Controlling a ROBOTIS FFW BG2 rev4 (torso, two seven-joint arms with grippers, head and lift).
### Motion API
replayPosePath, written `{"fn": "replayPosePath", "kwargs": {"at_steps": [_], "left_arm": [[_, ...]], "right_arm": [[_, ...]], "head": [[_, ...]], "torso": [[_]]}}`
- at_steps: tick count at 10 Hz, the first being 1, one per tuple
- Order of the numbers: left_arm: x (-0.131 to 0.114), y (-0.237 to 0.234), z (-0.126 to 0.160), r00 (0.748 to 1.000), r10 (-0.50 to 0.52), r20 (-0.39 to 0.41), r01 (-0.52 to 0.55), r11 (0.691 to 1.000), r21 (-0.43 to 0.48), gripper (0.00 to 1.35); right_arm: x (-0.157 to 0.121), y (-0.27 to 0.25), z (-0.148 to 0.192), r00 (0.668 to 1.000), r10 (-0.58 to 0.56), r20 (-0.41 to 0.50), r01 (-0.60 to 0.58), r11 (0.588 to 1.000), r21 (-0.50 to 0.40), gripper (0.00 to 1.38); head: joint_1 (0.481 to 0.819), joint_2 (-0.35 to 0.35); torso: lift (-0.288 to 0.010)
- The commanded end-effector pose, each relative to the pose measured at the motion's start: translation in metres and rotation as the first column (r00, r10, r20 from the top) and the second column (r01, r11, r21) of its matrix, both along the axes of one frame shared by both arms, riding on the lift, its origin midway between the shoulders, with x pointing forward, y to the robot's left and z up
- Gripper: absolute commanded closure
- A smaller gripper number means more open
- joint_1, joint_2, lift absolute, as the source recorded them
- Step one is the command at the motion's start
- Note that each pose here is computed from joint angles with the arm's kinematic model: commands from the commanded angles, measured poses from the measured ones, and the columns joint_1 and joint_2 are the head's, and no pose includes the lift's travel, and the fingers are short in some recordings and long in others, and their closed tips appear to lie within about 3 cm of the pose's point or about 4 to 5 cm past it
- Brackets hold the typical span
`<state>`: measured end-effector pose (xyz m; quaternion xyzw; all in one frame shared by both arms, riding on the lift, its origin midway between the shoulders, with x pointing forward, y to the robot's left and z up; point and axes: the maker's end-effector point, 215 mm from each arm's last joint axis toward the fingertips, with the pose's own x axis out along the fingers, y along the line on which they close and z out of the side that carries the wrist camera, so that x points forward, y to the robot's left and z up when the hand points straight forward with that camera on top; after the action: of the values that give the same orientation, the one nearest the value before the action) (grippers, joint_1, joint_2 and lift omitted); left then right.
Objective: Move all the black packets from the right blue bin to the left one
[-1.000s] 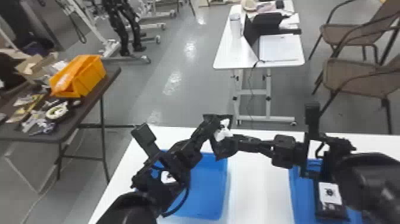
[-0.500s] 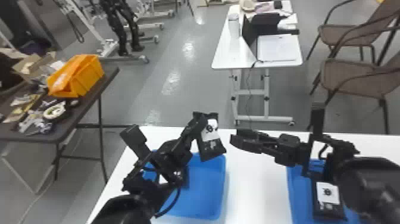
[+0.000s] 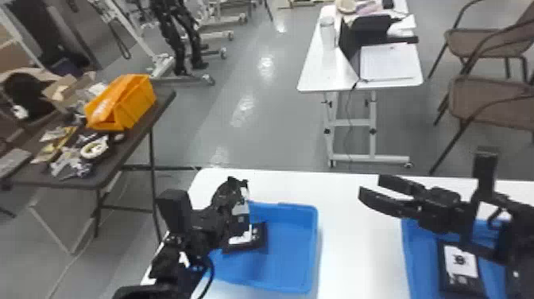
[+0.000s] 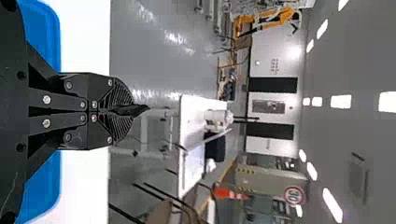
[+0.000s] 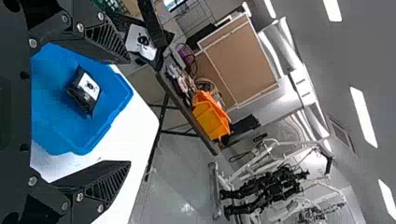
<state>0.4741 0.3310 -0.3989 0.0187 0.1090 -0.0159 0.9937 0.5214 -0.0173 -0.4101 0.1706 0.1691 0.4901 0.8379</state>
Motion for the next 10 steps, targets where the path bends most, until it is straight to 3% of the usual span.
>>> {"fn": "replayPosePath", "kwargs": {"at_steps": [1, 2, 3, 4, 5, 6, 7, 10], "left_arm": [[-0.012, 0.012, -0.028, 0.999, 0.004, -0.052, 0.003, 0.990, 0.142, 1.21], [-0.019, 0.008, -0.052, 0.998, -0.003, -0.070, 0.012, 0.992, 0.122, 1.21], [-0.026, 0.005, -0.069, 0.997, 0.003, -0.077, 0.002, 0.998, 0.065, 0.93], [-0.026, 0.014, -0.059, 0.999, 0.010, -0.044, -0.005, 0.994, 0.113, 0.47], [-0.023, 0.015, -0.045, 1.000, 0.006, 0.000, -0.006, 0.992, 0.128, 0.13], [-0.019, 0.013, -0.030, 0.999, 0.006, 0.048, -0.011, 0.995, 0.100, 0.08], [-0.015, 0.010, -0.013, 0.994, 0.018, 0.106, -0.024, 0.998, 0.056, 0.13], [-0.008, -0.017, 0.030, 0.971, 0.026, 0.237, -0.004, 0.996, -0.093, 0.15]], "right_arm": [[-0.003, -0.021, -0.009, 0.998, -0.065, 0.014, 0.065, 0.996, -0.056, 0.28], [-0.004, -0.034, -0.014, 0.994, -0.111, 0.013, 0.111, 0.991, -0.073, 0.28], [-0.007, -0.044, -0.020, 0.991, -0.134, -0.003, 0.133, 0.988, -0.074, 0.28], [-0.011, -0.051, -0.024, 0.990, -0.143, -0.008, 0.142, 0.987, -0.081, 0.28], [-0.016, -0.054, -0.031, 0.989, -0.144, -0.012, 0.142, 0.984, -0.104, 0.28], [-0.023, -0.057, -0.038, 0.990, -0.143, -0.009, 0.141, 0.981, -0.136, 0.28], [-0.030, -0.067, -0.049, 0.986, -0.168, -0.002, 0.165, 0.968, -0.187, 0.28], [-0.062, -0.134, -0.100, 0.943, -0.331, -0.016, 0.305, 0.886, -0.350, 0.28]], "head": [[0.695, 0.336], [0.695, 0.337], [0.695, 0.328], [0.695, 0.317], [0.695, 0.312], [0.695, 0.312], [0.695, 0.311], [0.695, 0.256]], "torso": [[0.000], [0.000], [0.000], [0.000], [0.000], [0.000], [0.000], [0.000]]}}
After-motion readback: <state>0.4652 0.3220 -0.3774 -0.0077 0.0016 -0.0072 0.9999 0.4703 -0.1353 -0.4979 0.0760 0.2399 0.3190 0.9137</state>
